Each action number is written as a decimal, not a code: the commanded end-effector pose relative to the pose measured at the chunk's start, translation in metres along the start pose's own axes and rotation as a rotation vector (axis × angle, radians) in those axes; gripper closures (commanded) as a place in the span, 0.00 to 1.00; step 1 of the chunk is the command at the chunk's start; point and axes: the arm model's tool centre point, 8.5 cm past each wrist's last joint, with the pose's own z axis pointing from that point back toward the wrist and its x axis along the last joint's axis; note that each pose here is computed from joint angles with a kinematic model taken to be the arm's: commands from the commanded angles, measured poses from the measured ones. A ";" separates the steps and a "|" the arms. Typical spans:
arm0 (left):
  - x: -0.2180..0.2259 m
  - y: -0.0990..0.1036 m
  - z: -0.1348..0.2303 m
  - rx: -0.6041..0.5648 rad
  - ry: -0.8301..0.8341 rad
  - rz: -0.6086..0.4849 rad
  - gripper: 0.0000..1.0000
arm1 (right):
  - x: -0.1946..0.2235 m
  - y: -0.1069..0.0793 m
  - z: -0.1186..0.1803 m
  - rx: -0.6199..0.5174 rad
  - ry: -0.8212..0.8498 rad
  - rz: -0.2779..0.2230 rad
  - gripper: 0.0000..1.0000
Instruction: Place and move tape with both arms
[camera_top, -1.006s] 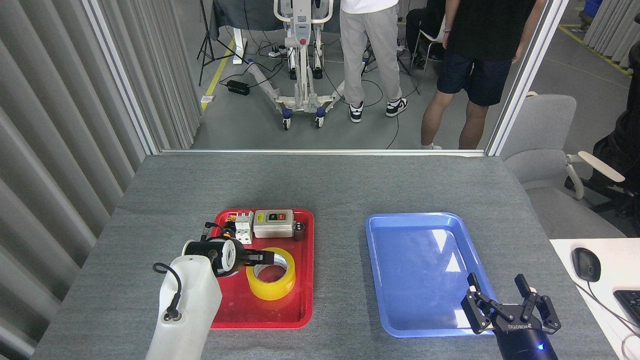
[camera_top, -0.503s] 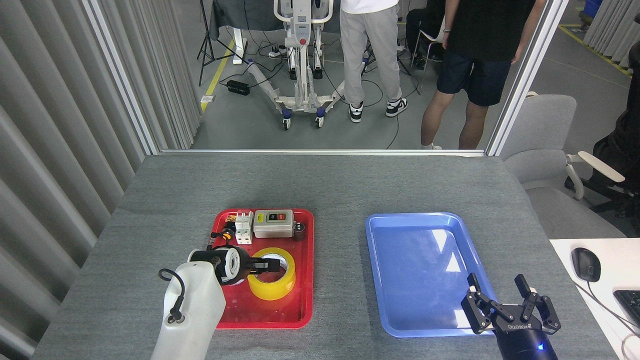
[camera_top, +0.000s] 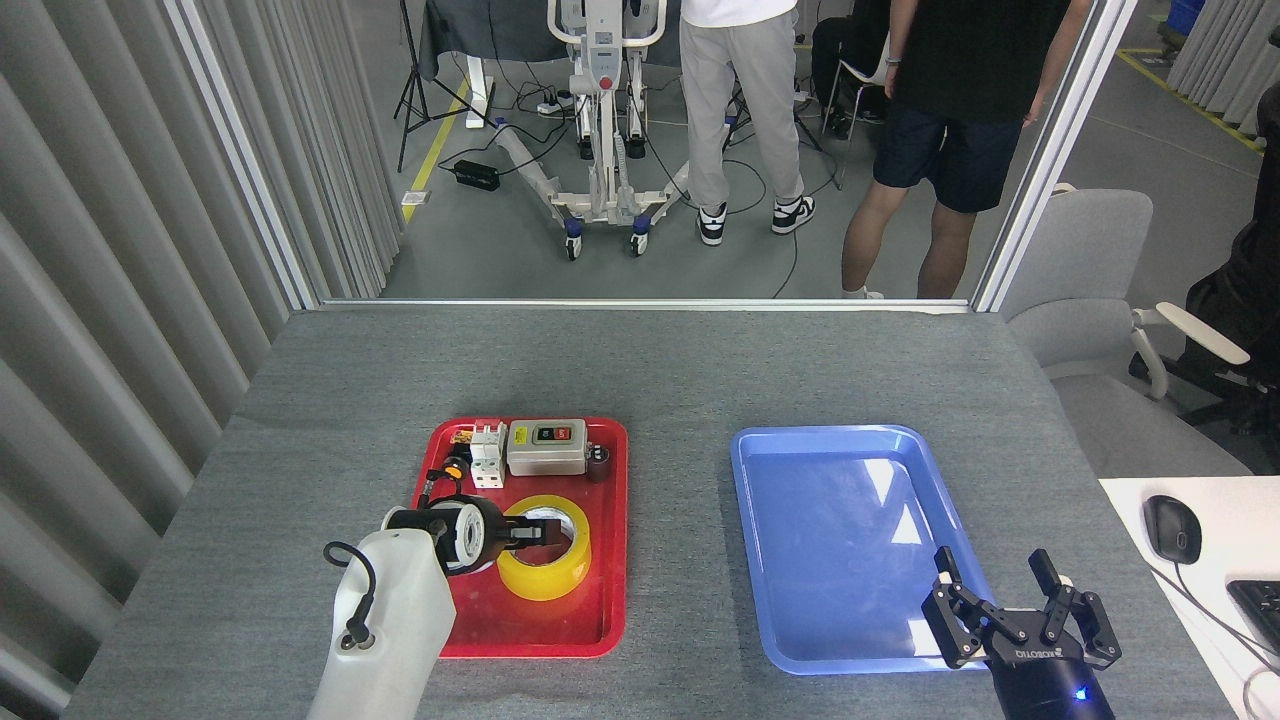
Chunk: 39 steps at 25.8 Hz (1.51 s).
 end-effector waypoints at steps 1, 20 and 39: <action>-0.003 -0.003 -0.004 0.007 0.006 0.000 0.10 | -0.001 0.000 0.000 0.001 0.003 0.000 0.00; -0.013 -0.004 -0.009 0.078 0.033 -0.011 0.40 | -0.001 0.002 0.000 0.005 0.001 0.000 0.00; -0.020 -0.004 -0.007 0.064 0.004 -0.130 0.47 | -0.001 0.003 0.000 0.009 0.005 -0.001 0.00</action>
